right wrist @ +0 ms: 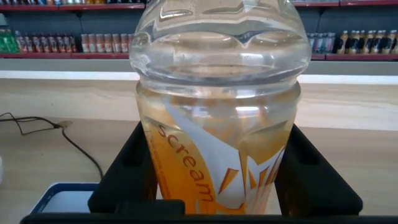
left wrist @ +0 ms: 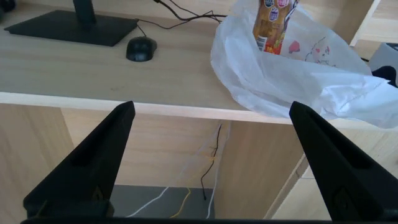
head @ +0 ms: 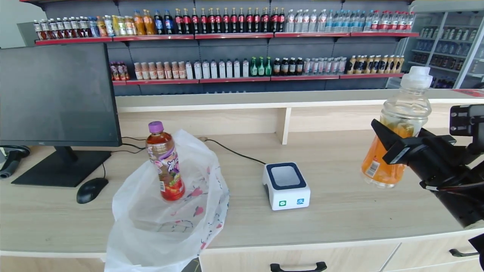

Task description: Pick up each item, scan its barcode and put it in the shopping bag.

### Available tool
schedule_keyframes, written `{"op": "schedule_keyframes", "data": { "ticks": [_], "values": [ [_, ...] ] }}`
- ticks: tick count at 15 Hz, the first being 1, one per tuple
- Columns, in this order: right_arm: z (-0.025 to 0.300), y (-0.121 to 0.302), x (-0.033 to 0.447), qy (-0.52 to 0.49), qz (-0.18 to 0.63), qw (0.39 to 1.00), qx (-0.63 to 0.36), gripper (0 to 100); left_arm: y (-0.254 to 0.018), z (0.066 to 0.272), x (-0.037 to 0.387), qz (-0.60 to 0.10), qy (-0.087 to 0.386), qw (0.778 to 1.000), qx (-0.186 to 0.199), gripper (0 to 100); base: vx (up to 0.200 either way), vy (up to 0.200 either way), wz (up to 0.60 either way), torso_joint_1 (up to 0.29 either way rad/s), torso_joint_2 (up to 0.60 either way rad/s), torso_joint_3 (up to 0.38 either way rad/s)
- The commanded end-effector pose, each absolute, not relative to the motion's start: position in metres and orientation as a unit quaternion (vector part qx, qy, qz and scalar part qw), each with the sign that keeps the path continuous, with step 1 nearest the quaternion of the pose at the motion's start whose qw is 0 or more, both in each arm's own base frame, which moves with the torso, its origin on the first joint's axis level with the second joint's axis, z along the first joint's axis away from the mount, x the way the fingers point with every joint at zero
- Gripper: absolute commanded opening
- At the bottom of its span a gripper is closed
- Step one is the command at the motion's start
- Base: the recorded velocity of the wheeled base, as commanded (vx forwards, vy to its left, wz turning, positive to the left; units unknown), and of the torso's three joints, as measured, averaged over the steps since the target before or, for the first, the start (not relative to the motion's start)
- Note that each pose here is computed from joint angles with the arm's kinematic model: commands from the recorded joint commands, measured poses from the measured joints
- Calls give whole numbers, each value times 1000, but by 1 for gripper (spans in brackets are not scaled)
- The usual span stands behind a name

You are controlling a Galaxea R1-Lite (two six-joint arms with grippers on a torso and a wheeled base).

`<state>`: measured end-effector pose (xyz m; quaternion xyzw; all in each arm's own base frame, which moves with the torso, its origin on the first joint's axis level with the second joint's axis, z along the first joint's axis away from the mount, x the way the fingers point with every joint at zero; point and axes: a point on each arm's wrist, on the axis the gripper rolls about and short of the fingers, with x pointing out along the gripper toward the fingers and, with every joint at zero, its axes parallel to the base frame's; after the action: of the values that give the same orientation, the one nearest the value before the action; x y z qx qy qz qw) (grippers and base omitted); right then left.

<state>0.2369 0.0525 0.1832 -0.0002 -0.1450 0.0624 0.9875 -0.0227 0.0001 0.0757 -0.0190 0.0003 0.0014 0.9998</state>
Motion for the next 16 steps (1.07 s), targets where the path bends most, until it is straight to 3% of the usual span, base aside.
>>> {"op": "schedule_keyframes", "data": {
  "ticks": [1,10,16],
  "values": [
    [185,53,237,-150,62,987,1,0,0,76,-23,2,0,1000,-19,100,0,200,0,7,2,2],
    [187,56,232,-153,72,986,3,0,0,76,-23,2,-1,1000,-15,100,0,200,0,1,2,2],
    [185,62,232,-148,84,985,3,0,0,76,-23,0,1,1000,-8,100,0,0,0,0,0,0]
  ]
}}
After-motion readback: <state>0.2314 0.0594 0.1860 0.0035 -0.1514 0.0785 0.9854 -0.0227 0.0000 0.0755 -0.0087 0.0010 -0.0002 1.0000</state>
